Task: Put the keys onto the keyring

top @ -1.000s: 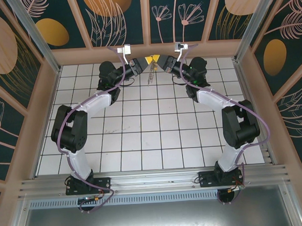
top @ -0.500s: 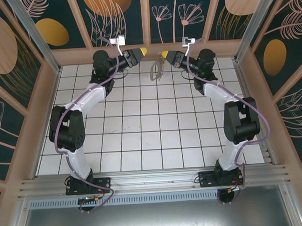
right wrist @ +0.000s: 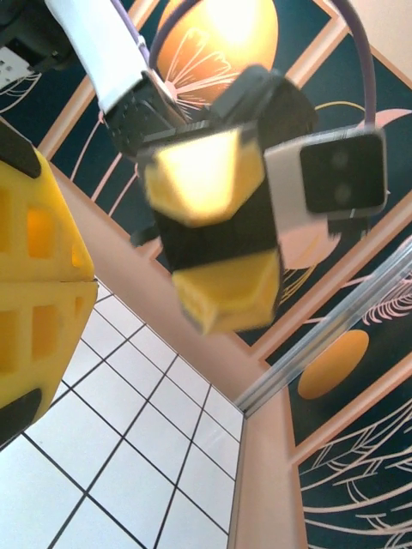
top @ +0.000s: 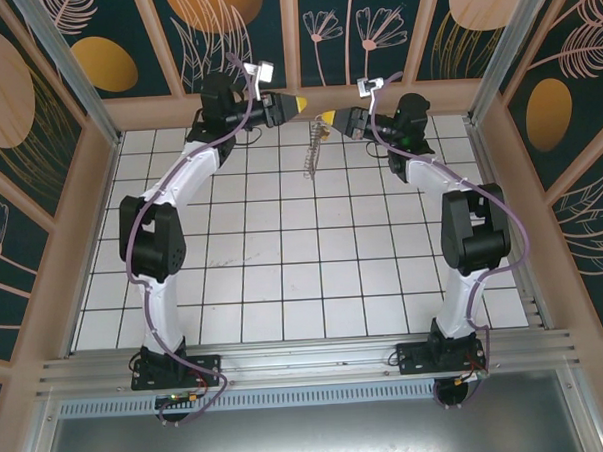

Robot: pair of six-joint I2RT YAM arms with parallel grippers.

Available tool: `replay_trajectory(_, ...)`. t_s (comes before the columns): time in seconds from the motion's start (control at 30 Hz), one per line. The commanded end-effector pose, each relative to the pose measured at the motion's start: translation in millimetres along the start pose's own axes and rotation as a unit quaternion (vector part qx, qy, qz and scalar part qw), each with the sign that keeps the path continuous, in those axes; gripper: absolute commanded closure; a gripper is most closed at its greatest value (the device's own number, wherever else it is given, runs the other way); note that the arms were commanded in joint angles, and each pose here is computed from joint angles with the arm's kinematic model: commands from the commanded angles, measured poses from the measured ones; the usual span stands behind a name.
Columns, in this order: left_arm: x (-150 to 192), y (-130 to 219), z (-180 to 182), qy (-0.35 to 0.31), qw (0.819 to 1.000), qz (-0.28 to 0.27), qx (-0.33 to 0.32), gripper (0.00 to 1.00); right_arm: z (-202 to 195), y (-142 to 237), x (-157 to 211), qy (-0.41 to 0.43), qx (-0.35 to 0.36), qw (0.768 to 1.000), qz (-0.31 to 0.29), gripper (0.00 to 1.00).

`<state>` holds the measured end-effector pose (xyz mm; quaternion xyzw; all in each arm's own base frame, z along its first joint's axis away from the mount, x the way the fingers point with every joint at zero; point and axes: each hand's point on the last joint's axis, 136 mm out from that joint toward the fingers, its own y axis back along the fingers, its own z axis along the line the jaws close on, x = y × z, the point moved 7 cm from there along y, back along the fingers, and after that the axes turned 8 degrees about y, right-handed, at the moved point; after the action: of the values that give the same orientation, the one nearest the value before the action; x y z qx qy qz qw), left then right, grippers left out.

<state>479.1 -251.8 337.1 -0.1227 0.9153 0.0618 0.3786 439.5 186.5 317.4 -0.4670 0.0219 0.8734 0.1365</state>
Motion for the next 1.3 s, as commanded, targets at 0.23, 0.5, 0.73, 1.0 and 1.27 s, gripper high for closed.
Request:
replay_trajectory(0.23,11,-2,-5,-0.005,0.998,0.047,0.045,0.6,24,-10,-13,0.054,-0.048,0.997,-0.002,1.0)
replay_trajectory(0.5,16,-2,-13,-0.005,0.996,0.054,0.072,0.6,23,-13,-13,0.054,-0.049,0.997,-0.003,1.0)
replay_trajectory(0.73,22,-9,-18,-0.008,0.994,0.062,0.085,0.6,23,-15,-13,0.053,-0.049,0.997,-0.003,1.0)
replay_trajectory(1.0,22,-14,-19,-0.008,0.994,0.062,0.093,0.67,23,-16,-12,0.055,-0.051,0.997,0.0,1.0)
replay_trajectory(1.27,25,-13,-20,-0.009,0.993,0.068,0.098,0.75,23,-15,-13,0.057,-0.046,0.997,-0.002,1.0)
